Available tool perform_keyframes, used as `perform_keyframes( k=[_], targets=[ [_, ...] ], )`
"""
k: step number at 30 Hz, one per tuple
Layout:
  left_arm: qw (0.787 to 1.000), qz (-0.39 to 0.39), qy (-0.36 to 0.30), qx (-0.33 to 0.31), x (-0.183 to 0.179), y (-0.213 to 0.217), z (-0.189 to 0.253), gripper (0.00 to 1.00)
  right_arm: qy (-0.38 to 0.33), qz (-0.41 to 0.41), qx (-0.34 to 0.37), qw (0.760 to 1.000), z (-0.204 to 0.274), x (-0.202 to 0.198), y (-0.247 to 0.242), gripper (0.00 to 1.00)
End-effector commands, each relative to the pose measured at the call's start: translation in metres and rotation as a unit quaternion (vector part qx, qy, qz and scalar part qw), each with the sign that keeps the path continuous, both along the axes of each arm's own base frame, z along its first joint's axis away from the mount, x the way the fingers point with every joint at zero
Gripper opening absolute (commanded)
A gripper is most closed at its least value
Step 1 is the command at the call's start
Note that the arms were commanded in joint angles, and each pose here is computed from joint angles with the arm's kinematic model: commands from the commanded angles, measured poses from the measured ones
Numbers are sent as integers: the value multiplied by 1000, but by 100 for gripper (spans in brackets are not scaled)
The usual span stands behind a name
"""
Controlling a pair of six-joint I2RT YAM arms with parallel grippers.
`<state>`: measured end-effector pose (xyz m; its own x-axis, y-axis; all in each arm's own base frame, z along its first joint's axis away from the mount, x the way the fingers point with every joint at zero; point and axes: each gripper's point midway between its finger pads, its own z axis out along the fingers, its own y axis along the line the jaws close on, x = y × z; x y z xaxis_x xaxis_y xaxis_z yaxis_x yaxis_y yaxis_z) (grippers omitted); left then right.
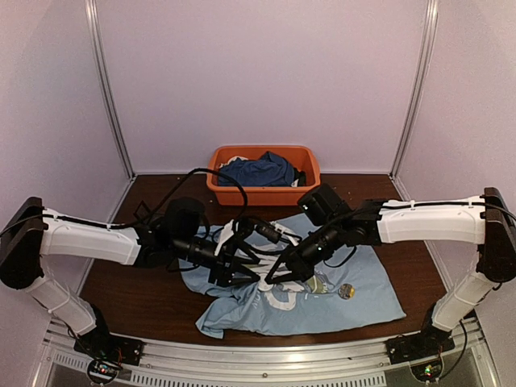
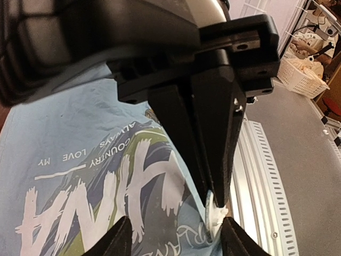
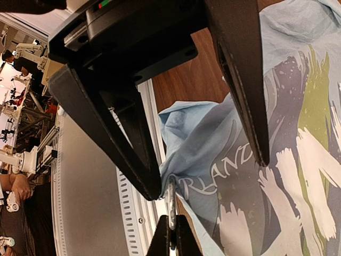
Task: Pin the brooch onto the clothing
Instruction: Pin the brooch onto the flattened clothing.
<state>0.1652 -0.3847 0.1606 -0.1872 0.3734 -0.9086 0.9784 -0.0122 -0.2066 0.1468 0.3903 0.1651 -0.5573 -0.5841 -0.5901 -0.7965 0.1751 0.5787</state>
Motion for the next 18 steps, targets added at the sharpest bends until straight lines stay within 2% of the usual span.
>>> perform_keyframes(
  k=[1, 18],
  targets=[
    [1000, -12, 5, -1, -1, -2, -1, 58, -21, 14, 40, 999, 29, -2, 7, 0],
    [999, -42, 19, -9, -9, -5, -2, 57, -23, 7, 40, 999, 29, 2, 10, 0]
  ],
)
